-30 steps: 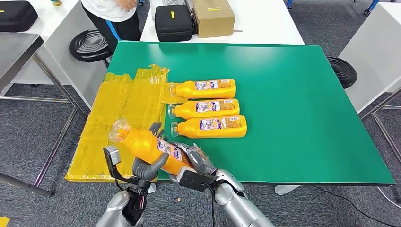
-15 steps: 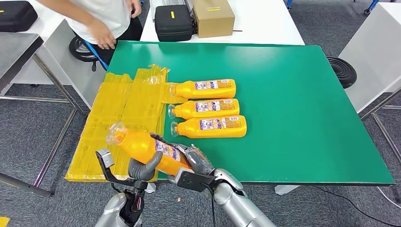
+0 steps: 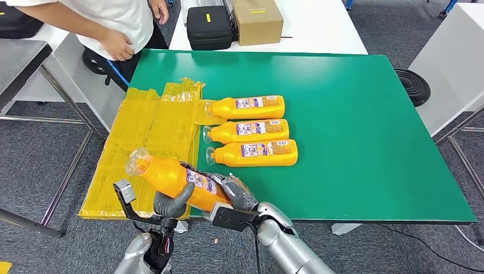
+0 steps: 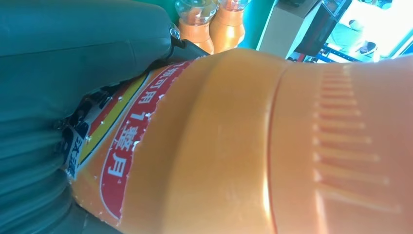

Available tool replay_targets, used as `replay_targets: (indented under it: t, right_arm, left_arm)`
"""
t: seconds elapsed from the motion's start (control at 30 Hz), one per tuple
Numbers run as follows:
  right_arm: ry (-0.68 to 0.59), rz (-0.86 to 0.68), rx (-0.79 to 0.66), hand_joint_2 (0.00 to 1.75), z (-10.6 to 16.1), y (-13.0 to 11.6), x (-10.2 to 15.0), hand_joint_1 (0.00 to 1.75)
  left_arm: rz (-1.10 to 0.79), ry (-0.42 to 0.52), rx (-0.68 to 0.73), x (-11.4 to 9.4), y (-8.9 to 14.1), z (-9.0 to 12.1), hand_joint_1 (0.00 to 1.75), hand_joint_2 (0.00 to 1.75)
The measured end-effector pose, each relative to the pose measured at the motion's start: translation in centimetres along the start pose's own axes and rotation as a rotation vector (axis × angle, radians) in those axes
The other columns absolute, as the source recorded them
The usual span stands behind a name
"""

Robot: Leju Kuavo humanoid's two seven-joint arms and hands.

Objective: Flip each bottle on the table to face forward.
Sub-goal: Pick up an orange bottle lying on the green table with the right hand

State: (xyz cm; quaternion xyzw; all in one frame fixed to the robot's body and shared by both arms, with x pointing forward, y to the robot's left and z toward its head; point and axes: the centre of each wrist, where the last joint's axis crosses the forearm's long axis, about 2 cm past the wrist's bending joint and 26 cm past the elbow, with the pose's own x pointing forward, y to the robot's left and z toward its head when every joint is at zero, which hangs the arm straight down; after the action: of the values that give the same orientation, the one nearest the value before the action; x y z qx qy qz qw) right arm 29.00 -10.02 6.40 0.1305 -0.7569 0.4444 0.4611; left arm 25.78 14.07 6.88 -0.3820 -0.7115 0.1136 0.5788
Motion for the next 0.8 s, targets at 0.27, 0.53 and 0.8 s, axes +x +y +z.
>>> replay_targets:
  t: [0.27,0.53,0.8]
  right_arm:
    - [-0.001,0.001,0.001,1.75,0.0,0.0,0.0,1.28]
    - [0.017,0.018,0.006,0.0,0.3,0.4,0.0,0.0]
    - [0.054,0.044,-0.059,0.0,1.1,0.5,0.0,0.0]
  left_arm:
    - [0.0,-0.003,-0.001,0.1,0.0,0.0,1.75,1.75]
    - [-0.042,-0.015,0.008,0.3,-0.1,-0.3,1.75,1.75]
    - [-0.441,-0.087,0.086,1.4,0.3,-1.7,1.75,1.75]
